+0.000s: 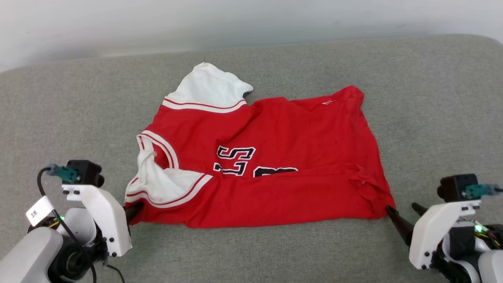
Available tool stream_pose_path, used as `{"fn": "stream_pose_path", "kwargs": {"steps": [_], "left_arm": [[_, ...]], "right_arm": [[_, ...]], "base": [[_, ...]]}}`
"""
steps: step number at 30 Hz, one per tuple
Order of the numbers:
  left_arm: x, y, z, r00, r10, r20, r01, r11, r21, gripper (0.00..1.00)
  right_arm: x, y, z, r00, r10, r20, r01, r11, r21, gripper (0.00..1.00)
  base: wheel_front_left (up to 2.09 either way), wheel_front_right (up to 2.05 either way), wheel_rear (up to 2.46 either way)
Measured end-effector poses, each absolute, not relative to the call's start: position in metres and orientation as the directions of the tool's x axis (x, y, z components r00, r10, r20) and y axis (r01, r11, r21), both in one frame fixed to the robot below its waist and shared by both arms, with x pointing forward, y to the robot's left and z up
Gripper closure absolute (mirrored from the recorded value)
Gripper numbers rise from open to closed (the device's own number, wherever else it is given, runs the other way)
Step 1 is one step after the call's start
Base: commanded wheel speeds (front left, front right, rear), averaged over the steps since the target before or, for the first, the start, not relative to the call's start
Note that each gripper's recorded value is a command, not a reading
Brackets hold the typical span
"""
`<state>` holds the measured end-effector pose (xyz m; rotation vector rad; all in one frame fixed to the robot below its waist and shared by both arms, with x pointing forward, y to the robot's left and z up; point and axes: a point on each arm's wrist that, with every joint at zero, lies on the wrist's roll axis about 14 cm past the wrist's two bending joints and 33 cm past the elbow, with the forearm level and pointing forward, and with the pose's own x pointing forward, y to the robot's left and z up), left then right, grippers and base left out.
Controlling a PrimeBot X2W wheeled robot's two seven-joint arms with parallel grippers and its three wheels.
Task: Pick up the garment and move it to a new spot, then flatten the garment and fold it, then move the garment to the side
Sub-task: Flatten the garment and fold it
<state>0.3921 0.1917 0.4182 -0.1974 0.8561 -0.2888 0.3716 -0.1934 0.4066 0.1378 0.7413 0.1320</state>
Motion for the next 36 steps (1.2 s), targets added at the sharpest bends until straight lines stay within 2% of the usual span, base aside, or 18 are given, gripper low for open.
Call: {"fn": "stream_pose_path", "kwargs": {"steps": [8, 14, 15, 16, 17, 23, 36], "left_arm": [[0.398, 0.189, 0.419, 0.630, -0.333, -0.702, 0.178, 0.941, -0.287, 1.00], [0.396, 0.193, 0.413, 0.624, -0.326, -0.710, 0.155, 0.942, -0.296, 1.00], [0.395, 0.193, 0.413, 0.624, -0.327, -0.710, 0.154, 0.942, -0.298, 1.00], [0.395, 0.194, 0.413, 0.624, -0.326, -0.710, 0.151, 0.942, -0.299, 1.00], [0.395, 0.194, 0.413, 0.627, -0.324, -0.709, 0.150, 0.942, -0.299, 1.00], [0.395, 0.198, 0.420, 0.664, -0.307, -0.682, 0.130, 0.945, -0.299, 1.00], [0.333, 0.202, 0.428, 0.710, -0.267, -0.652, 0.042, 0.940, -0.339, 1.00]], "right_arm": [[0.384, -0.161, 0.376, 0.590, 0.259, -0.765, -0.154, 0.966, 0.208, 0.00], [0.385, -0.150, 0.361, 0.493, 0.293, -0.819, -0.168, 0.956, 0.241, 0.00], [0.385, -0.150, 0.360, 0.486, 0.293, -0.823, -0.169, 0.956, 0.241, 0.53], [0.386, -0.149, 0.360, 0.484, 0.293, -0.824, -0.170, 0.956, 0.240, 0.80], [0.386, -0.150, 0.360, 0.483, 0.293, -0.825, -0.170, 0.956, 0.240, 1.00], [0.388, -0.145, 0.371, 0.505, 0.304, -0.808, -0.202, 0.951, 0.232, 1.00], [0.355, -0.144, 0.403, 0.550, 0.328, -0.768, -0.250, 0.942, 0.223, 1.00]], "base": [[0.00, 0.00, 0.00], [0.00, 0.00, 0.00], [0.00, 0.00, 0.00], [0.00, 0.00, 0.00], [0.00, 0.00, 0.00], [0.00, 0.00, 0.00], [0.00, 0.00, 0.00]]}}
